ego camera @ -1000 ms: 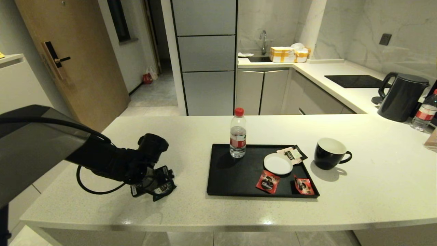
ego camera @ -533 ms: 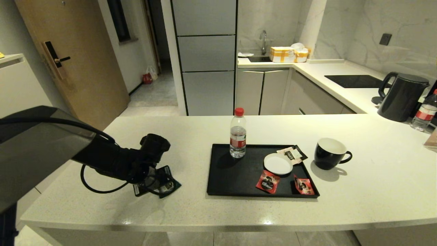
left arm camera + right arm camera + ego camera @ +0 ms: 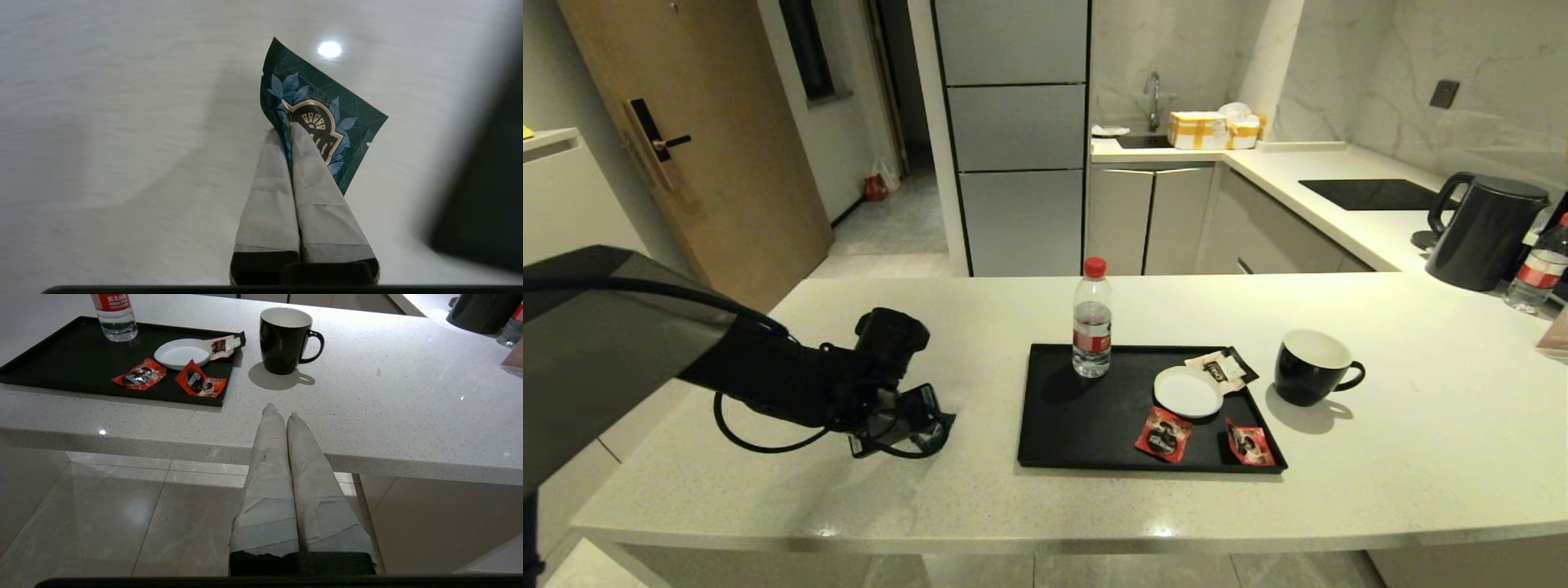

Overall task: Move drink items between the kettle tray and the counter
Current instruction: Return the tea bag to its original position

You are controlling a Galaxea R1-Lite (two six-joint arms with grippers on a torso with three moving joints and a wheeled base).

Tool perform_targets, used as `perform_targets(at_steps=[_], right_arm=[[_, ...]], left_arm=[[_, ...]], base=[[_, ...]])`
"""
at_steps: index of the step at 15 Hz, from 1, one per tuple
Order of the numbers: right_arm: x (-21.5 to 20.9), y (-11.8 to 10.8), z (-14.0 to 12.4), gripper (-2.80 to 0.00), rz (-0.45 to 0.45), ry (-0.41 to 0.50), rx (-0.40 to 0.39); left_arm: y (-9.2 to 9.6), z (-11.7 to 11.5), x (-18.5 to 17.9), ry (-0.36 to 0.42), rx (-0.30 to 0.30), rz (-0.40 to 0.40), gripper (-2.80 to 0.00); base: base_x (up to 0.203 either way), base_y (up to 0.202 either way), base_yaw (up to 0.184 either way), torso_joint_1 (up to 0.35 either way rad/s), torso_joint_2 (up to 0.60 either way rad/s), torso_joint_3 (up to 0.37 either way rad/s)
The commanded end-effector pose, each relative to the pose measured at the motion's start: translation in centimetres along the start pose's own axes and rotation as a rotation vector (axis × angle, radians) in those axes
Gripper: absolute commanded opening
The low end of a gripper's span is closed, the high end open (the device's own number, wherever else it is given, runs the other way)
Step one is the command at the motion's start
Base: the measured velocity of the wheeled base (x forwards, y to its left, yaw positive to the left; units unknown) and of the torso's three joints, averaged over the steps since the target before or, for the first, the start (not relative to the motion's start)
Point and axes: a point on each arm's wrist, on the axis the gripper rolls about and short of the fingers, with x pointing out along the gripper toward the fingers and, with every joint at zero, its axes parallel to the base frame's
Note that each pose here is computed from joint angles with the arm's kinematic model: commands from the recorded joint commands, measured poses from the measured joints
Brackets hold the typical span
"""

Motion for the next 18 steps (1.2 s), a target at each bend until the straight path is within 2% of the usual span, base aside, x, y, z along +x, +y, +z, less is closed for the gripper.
perform_targets(at_steps=[1,2,3,4,6,8,10,13,15,18], right_arm=[[0.0,0.0,-0.1,-2.8,0.001,0.003,-0.001],[0.0,0.0,-0.1,-2.8,0.001,0.003,-0.001],[0.0,0.0,-0.1,-2.8,0.001,0.003,-0.001],[0.0,0.0,-0.1,-2.8,0.001,0.003,-0.001],[0.0,0.0,-0.1,-2.8,0.001,0.003,-0.001],[0.0,0.0,-0.1,-2.8,0.001,0.003,-0.001],[0.0,0.0,-0.1,-2.8,0.001,0.003,-0.001],[0.0,0.0,-0.1,-2.8,0.001,0.003,-0.001],[0.0,0.0,-0.1,-2.8,0.001,0.003,-0.001],[0.0,0.0,-0.1,-2.8,0.001,0.003,-0.001]], left_arm=[[-1.6,1.1,-4.1,-0.057,0.018,-0.139,-2.8],[-3.2,1.0,-6.1,-0.052,0.075,-0.247,-2.8],[-4.6,0.7,-7.3,-0.043,0.154,-0.306,-2.8],[-5.5,0.4,-8.1,-0.027,0.23,-0.335,-2.8],[-5.7,0.2,-8.2,-0.018,0.249,-0.339,-2.8],[-8.4,-0.2,-7.4,0.011,0.351,-0.36,-2.8],[-11.0,-1.6,-5.2,0.108,0.44,-0.33,-2.8],[-13.1,-3.8,-1.7,0.178,0.502,-0.295,-2.8],[-14.0,-5.4,0.4,0.185,0.531,-0.245,-2.8],[-14.9,-6.0,1.9,0.153,0.544,-0.2,-2.8]], base=[[0.0,0.0,0.0,0.0,0.0,0.0],[0.0,0.0,0.0,0.0,0.0,0.0],[0.0,0.0,0.0,0.0,0.0,0.0],[0.0,0.0,0.0,0.0,0.0,0.0],[0.0,0.0,0.0,0.0,0.0,0.0],[0.0,0.0,0.0,0.0,0.0,0.0],[0.0,0.0,0.0,0.0,0.0,0.0],[0.0,0.0,0.0,0.0,0.0,0.0],[0.0,0.0,0.0,0.0,0.0,0.0],[0.0,0.0,0.0,0.0,0.0,0.0]])
